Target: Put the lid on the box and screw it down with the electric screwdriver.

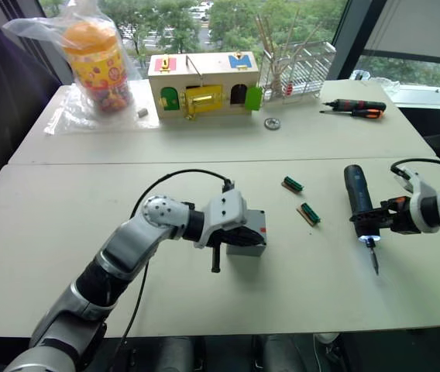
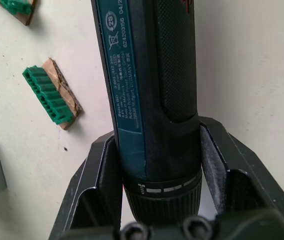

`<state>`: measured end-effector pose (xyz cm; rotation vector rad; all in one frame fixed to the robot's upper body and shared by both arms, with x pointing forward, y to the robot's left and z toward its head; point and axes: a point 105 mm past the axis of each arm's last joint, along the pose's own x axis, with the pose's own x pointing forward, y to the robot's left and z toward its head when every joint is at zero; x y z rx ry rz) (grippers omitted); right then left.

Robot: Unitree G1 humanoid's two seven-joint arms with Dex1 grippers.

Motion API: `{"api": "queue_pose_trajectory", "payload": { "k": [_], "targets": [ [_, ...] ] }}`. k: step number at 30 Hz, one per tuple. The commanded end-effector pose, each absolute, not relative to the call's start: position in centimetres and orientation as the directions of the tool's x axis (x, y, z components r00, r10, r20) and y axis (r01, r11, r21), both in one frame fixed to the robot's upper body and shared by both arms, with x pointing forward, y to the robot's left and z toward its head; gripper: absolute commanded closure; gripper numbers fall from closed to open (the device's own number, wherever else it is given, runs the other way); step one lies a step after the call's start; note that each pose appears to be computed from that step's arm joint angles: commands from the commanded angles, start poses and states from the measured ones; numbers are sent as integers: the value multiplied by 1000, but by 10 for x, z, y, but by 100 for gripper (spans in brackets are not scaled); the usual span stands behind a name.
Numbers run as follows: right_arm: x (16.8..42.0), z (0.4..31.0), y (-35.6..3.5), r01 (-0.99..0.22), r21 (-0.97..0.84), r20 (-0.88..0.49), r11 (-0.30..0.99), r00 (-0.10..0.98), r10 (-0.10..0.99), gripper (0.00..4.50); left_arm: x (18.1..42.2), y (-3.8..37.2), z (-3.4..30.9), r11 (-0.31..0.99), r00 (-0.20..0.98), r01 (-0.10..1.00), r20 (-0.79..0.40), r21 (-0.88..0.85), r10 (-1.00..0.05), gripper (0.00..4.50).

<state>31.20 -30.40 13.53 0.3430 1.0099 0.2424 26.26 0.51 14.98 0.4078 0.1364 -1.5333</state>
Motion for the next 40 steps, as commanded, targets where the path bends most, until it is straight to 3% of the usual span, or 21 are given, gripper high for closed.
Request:
{"api": "queue_pose_trajectory", "payload": {
  "k": [1,4,6,10,11,14,18,20,22,24,29,34,40],
  "targets": [
    [322,149,-307,-47,398,-750,916,558,355,276,261,4,159,5,67,980,-300,201,-952,450],
    [324,142,-304,-70,375,-769,924,533,353,276,273,11,155,59,130,974,-328,219,-936,450],
    [325,139,-303,-79,363,-775,928,528,348,174,282,16,162,114,170,973,-287,201,-943,450],
    [330,144,-302,-109,354,-751,929,559,352,13,307,32,184,276,300,949,-165,156,-939,450],
    [333,149,-305,-118,335,-735,935,588,338,2,315,42,191,331,346,935,-128,129,-929,450],
    [339,172,-304,-193,323,-642,926,674,364,2,321,65,199,417,422,906,-78,74,-903,450],
    [330,217,-301,-387,98,-343,917,852,396,2,304,103,190,464,458,884,-94,-58,-884,450],
    [310,227,-293,-451,75,-218,889,863,456,2,293,117,177,482,467,869,-141,-107,-873,450],
    [272,225,-273,-591,220,-162,776,762,627,2,278,127,163,488,459,857,-186,-167,-869,450],
    [242,212,-258,-641,309,-183,703,685,705,2,265,131,151,488,445,844,-216,-225,-869,450],
    [203,167,-248,-620,385,-338,684,595,729,2,227,128,120,449,361,825,-292,-342,-886,450],
    [190,140,-243,-632,393,-430,668,516,741,2,211,124,104,447,348,797,-296,-406,-889,450],
    [190,130,-243,-655,378,-471,654,472,745,2,212,123,104,459,373,783,-275,-419,-886,450]
  ]
}}
